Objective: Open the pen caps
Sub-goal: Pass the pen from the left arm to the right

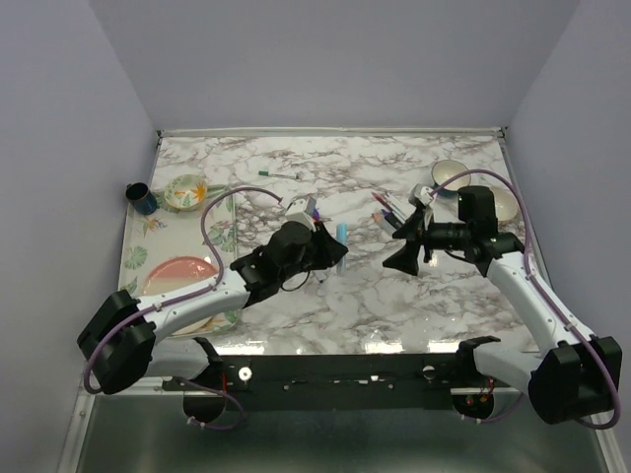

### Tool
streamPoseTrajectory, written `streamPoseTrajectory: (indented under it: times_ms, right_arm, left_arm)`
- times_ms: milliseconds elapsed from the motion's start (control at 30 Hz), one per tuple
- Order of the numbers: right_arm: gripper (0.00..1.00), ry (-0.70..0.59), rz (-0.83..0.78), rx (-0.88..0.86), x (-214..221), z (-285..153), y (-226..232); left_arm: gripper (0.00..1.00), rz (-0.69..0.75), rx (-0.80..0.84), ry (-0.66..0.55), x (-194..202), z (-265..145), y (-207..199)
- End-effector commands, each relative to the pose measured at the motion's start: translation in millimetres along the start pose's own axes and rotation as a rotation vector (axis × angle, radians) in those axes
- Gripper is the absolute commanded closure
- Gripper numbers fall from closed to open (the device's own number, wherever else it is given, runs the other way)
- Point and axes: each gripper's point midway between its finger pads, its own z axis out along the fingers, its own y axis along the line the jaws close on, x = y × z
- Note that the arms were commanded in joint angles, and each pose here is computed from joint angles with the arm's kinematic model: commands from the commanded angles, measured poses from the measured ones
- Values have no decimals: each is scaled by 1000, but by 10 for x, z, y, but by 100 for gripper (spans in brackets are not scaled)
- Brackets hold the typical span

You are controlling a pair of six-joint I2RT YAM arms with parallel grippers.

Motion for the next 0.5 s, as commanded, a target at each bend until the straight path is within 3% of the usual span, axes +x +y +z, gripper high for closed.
streamPoseTrajectory:
  times_ms: [0,467]
  right_arm:
    - [2,-1,46,-69,-52,62,112]
    - [3,3,108,-25,-3,140,12]
  left_arm:
    - [99,-52,130,-54,-201,139,-398]
    - [99,-136,178,-87,-357,491,-724]
